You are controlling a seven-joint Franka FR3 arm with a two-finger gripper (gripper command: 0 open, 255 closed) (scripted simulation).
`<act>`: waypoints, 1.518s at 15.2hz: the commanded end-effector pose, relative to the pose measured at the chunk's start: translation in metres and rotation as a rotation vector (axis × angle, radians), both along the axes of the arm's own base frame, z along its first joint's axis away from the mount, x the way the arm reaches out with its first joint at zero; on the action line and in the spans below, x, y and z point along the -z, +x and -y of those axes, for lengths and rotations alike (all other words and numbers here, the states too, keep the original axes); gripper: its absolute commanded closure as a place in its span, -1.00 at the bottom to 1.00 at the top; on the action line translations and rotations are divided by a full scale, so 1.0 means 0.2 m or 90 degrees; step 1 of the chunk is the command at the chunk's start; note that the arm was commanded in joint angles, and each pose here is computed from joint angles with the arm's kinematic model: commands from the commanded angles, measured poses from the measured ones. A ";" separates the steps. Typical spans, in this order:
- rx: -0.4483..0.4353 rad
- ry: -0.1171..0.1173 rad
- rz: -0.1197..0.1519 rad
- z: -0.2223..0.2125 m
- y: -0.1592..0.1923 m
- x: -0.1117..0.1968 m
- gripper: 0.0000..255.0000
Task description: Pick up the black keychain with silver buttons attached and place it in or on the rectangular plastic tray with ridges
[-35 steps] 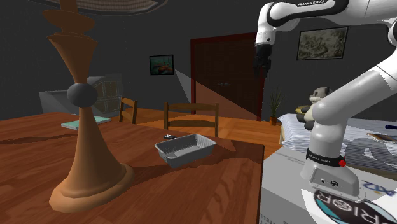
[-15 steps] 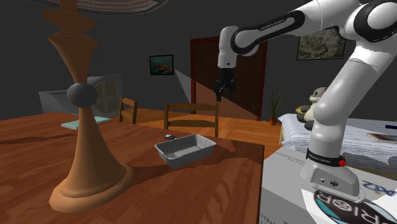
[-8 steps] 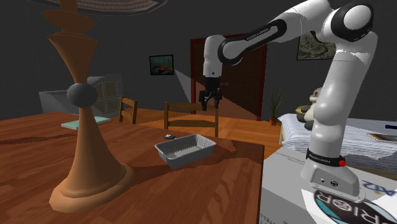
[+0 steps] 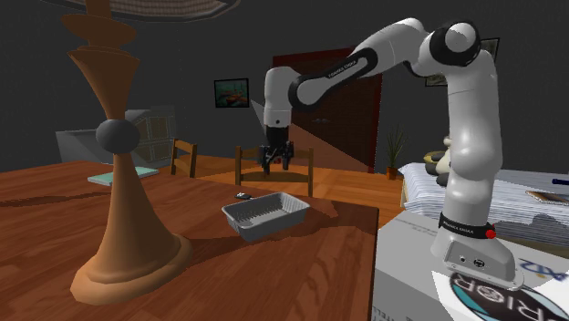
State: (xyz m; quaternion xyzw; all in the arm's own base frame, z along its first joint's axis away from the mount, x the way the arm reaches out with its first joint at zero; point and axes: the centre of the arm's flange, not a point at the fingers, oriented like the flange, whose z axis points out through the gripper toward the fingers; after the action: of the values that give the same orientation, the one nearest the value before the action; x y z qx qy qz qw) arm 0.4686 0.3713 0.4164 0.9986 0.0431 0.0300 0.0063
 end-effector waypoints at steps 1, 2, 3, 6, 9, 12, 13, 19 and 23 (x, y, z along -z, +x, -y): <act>-0.003 -0.001 0.001 -0.12 0.05 0.07 -1.00; -0.005 -0.001 0.002 -0.17 0.08 0.10 -1.00; -0.006 -0.002 0.002 -0.22 0.10 0.13 -1.00; -0.011 -0.003 0.003 -0.34 0.15 0.21 -1.00; -0.011 -0.003 0.003 -0.34 0.16 0.29 -1.00; -0.011 -0.003 0.003 -0.34 0.16 0.37 -1.00; -0.011 -0.003 0.003 -0.34 0.16 0.41 -1.00; -0.011 -0.003 0.003 -0.34 0.16 0.41 -1.00; -0.011 -0.003 0.003 -0.34 0.16 0.41 1.00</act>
State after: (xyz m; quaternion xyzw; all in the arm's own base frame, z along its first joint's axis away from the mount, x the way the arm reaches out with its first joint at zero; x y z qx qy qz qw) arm 0.5012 0.4404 0.3359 0.9981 0.0518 0.0330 0.0074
